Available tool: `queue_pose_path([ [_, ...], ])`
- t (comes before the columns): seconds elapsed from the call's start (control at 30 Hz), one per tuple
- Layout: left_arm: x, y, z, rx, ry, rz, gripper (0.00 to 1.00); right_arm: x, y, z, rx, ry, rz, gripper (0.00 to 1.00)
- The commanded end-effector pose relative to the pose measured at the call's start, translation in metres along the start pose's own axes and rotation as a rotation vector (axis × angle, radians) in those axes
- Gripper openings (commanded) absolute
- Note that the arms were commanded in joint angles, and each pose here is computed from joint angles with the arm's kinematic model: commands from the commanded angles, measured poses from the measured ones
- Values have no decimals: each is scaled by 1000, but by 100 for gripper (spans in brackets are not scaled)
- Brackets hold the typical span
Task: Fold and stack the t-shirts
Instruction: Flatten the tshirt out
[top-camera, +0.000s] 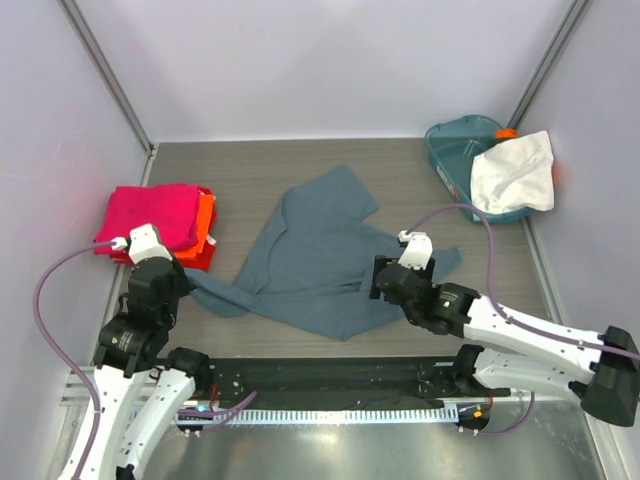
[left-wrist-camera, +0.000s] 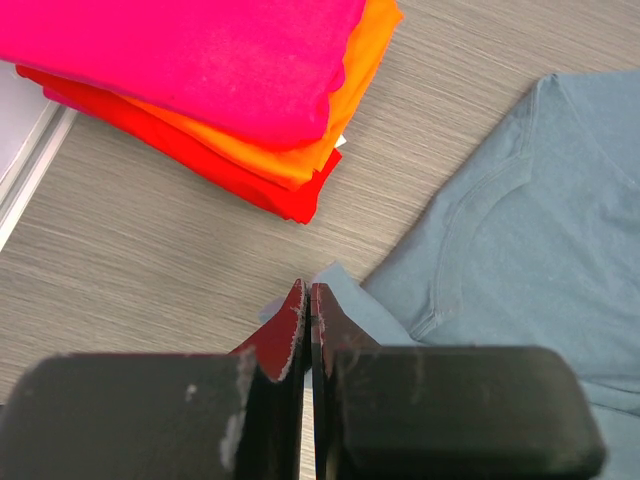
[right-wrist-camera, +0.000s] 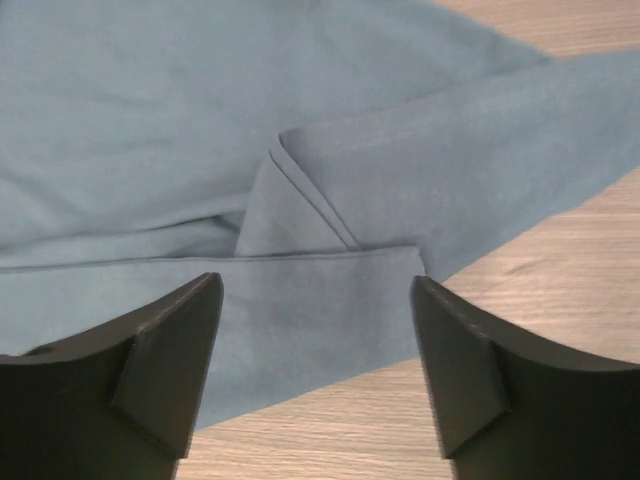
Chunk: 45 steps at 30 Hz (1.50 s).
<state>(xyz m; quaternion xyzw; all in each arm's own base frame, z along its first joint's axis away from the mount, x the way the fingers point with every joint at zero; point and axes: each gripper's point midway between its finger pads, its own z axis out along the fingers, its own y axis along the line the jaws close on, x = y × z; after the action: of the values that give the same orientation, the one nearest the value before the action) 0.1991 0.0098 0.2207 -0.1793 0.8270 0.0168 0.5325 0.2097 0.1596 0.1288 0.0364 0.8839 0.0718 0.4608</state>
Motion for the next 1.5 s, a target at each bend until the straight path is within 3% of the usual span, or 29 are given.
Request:
queue_pose_path([
  [0.0,-8,0,-1,-2,-40,-26,0,-10,4,6,41,-24,59,79],
  [0.03,-8,1,-1,-5,-42,-28,1,-3,-1,11,63,-6,74,69],
  [0.13,-8,0,-1,-3,-43,-29,0,8,-22,27,146,35,129,57],
  [0.27,-9,0,-1,0,-46,-30,1,30,-35,45,114,165,202,56],
  [0.5,-10,0,-3,7,-53,-33,0,40,-44,55,93,187,219,61],
  [0.97,-10,0,-3,9,-57,-34,1,63,-44,68,93,244,237,50],
  [1.47,-10,0,-3,7,-56,-33,0,42,-51,64,96,151,227,6],
])
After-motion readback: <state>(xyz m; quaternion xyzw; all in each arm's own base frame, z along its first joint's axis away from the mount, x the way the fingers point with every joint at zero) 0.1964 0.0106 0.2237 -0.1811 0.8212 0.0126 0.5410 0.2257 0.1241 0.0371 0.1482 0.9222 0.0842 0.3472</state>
